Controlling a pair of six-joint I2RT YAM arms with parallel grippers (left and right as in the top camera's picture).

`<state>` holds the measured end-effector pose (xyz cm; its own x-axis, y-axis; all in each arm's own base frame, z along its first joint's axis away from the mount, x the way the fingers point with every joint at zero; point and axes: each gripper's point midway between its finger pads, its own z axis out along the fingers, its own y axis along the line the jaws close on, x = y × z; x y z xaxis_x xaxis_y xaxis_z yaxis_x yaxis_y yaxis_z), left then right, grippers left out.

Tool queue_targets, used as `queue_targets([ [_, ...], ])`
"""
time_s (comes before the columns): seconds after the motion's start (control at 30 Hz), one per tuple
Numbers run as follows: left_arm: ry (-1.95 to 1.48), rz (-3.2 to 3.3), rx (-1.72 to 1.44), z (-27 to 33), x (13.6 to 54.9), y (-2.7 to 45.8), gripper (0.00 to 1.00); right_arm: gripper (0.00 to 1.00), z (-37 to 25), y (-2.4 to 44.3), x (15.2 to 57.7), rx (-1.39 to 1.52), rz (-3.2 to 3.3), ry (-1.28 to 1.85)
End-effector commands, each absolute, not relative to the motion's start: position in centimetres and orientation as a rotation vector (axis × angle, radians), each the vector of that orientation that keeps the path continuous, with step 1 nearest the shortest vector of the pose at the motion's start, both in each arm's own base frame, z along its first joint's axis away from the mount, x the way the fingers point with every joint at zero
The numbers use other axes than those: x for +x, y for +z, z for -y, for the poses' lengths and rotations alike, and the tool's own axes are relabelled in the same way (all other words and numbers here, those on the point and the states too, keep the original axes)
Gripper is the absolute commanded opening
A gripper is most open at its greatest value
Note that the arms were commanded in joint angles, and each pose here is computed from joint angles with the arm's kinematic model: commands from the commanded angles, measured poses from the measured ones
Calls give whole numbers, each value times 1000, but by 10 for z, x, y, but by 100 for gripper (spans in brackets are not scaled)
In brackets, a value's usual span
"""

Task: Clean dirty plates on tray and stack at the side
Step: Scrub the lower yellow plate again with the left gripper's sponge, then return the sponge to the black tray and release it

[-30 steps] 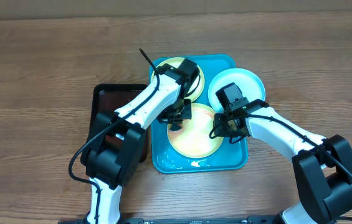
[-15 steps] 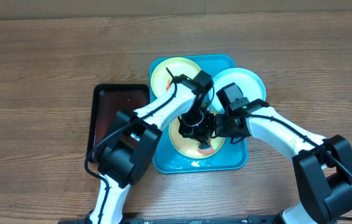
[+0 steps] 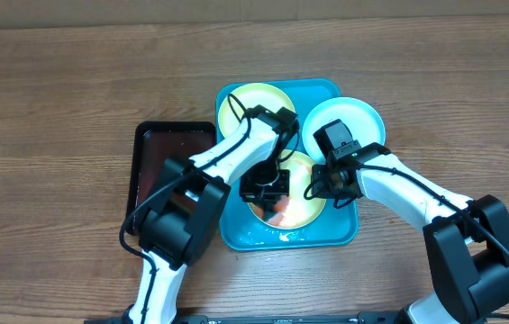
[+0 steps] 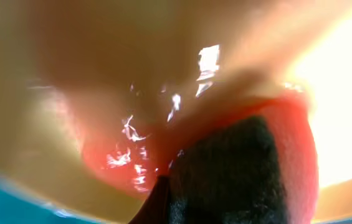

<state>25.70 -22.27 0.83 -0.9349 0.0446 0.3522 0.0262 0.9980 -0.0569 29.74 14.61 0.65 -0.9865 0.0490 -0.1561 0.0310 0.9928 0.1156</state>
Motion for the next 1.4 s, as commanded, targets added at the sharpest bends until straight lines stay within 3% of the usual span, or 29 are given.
queue_targets([
  [0.0,-277,2895,47,169,284,7,4,6,-136,0,298,77,-2980,81],
  [0.2,-121,2939,110,173,291,35,4,6,-136,0,297,77,-2986,77],
  [0.4,255,3038,114,184,306,95,4,6,-136,0,297,77,-2986,77],
  [0.6,308,3100,233,133,312,137,5,6,-136,0,297,77,-2985,76],
  [0.83,-60,3073,494,42,309,111,5,6,-136,0,299,75,-2979,79],
  [1.1,-48,3016,646,12,294,51,6,4,-135,9,297,61,-3006,60],
  [1.17,29,3022,628,15,298,55,18,4,-137,19,299,-9,-3010,51],
  [1.2,71,3028,604,17,301,59,30,4,-137,25,301,-27,-3007,40],
  [1.23,134,3036,601,18,307,71,52,4,-140,42,307,-77,-2986,13],
  [1.27,151,3041,616,16,310,80,62,4,-142,53,311,-102,-2967,-5],
  [1.37,173,3078,669,7,322,110,65,4,-152,87,323,-183,-2896,-58],
])
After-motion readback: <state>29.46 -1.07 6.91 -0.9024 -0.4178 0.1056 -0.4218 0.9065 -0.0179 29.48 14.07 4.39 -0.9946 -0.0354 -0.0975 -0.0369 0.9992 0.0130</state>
